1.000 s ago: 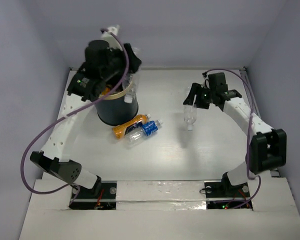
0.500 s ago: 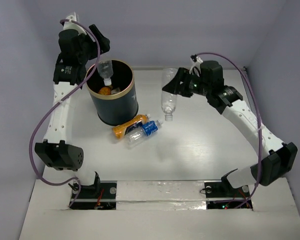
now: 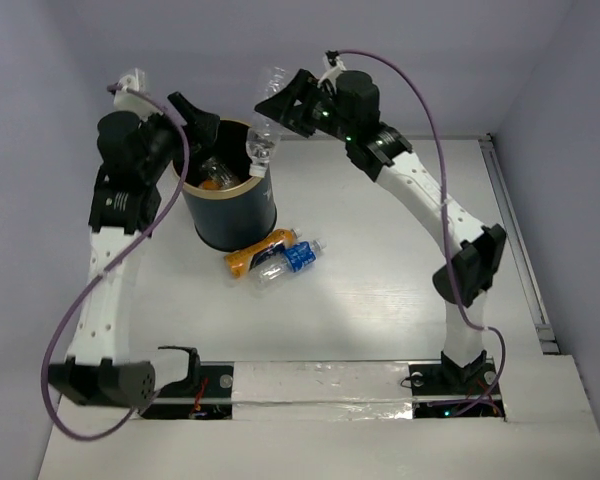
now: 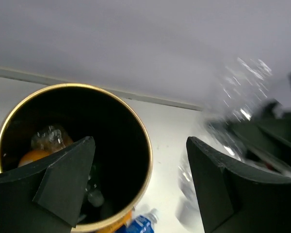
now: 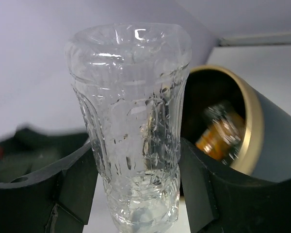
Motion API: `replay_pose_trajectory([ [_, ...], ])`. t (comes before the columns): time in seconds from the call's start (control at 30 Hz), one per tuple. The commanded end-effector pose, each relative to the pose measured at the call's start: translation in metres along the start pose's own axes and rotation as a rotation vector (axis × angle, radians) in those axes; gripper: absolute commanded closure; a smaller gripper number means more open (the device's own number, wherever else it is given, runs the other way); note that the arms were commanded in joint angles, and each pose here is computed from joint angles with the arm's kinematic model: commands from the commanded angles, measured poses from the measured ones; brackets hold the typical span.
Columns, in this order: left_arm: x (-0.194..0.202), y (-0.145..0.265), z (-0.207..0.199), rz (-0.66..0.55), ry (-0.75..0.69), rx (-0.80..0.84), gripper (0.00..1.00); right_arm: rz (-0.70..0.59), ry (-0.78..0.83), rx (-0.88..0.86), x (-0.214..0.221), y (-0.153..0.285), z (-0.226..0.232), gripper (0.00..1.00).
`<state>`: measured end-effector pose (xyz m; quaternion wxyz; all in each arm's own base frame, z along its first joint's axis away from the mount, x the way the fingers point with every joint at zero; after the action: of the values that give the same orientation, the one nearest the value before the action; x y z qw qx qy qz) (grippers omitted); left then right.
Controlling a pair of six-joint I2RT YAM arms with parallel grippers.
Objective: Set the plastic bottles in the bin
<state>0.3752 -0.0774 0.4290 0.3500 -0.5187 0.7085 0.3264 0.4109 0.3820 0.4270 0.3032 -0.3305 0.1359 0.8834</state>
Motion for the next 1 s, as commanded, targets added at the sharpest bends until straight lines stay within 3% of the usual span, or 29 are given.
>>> replay_pose_trajectory([
  [0.0, -0.002, 0.038, -0.015, -0.062, 0.015, 0.084, 0.28, -0.182, -0.048, -0.139, -0.039, -0.016, 0.057, 0.33],
  [0.2, 0.076, 0.068, 0.028, 0.089, 0.042, -0.016, 0.33, -0.21, -0.034, -0.052, -0.019, -0.068, 0.029, 0.31],
  [0.4, 0.132, 0.08, 0.042, 0.222, 0.093, -0.014, 0.36, -0.164, 0.015, 0.025, 0.005, -0.08, 0.007, 0.14],
  [0.57, 0.164, 0.082, 0.039, 0.309, 0.071, 0.007, 0.33, -0.151, 0.116, 0.056, 0.008, -0.067, 0.014, 0.1],
  [0.73, 0.212, 0.085, 0.003, 0.438, -0.019, 0.124, 0.3, -0.182, 0.158, 0.071, 0.0, -0.04, 0.025, 0.07],
  [0.97, 0.264, 0.075, -0.012, 0.543, -0.103, 0.087, 0.25, -0.12, 0.266, 0.122, -0.003, -0.009, 0.032, 0.0],
])
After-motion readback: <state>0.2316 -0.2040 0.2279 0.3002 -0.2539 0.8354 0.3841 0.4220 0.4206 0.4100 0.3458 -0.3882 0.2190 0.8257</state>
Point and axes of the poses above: each gripper's point midway between its finger pads, its own y axis back along the fingers, its own z axis along the line the jaws close on, x = y × z, the point moved 2 cm from there along y, back along the fingers, and after that the axes turned 3 degrees about y, right-handed, at the moved point
